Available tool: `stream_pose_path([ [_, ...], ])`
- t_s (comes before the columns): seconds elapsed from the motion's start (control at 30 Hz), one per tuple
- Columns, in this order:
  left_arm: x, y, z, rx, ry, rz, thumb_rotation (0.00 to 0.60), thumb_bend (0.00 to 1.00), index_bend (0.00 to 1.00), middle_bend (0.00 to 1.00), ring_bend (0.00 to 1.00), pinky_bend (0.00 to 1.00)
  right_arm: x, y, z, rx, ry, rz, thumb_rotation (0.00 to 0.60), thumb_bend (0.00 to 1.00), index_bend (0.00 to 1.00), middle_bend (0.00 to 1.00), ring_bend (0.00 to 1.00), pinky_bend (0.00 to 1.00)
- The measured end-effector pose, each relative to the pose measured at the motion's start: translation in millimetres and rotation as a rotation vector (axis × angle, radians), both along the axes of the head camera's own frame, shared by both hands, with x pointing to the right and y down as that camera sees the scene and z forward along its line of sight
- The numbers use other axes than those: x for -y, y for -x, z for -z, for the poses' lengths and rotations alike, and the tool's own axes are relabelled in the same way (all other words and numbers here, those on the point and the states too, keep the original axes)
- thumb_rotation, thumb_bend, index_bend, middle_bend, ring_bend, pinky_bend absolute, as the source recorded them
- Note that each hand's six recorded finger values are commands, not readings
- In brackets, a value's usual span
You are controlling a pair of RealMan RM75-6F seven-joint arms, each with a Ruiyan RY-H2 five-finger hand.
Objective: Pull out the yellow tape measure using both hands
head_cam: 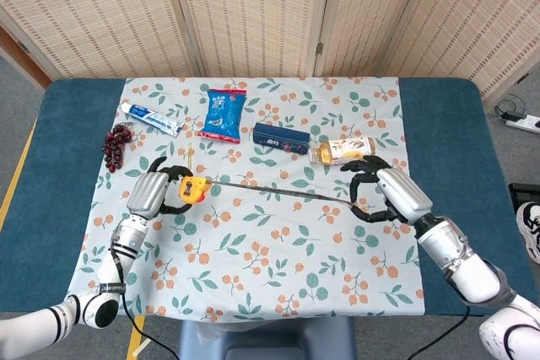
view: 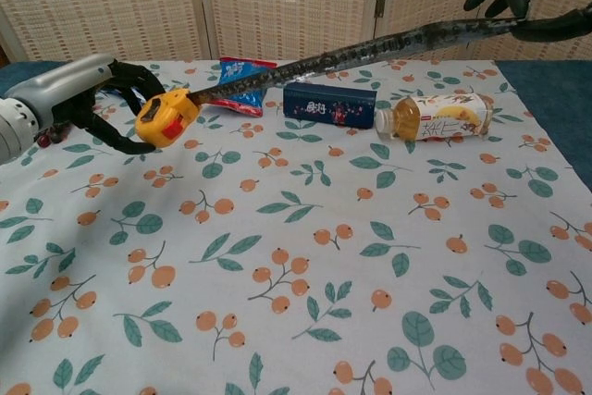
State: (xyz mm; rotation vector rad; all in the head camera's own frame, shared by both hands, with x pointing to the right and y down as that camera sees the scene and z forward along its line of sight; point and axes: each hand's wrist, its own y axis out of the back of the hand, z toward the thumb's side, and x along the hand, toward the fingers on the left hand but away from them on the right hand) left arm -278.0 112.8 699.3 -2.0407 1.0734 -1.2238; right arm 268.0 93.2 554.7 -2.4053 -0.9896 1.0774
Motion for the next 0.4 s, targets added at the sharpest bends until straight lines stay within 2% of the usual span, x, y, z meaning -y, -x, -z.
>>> stream_pose_path([
  [0.4,2,9,-12,0.021,-0.001,-0.032,0.6,0.59,0.58,0.51,0.4,0.12,-10,-35,14,-0.001,-0.005,-0.051,0.6,0.49,0.68,0.27,0.22,0.08],
])
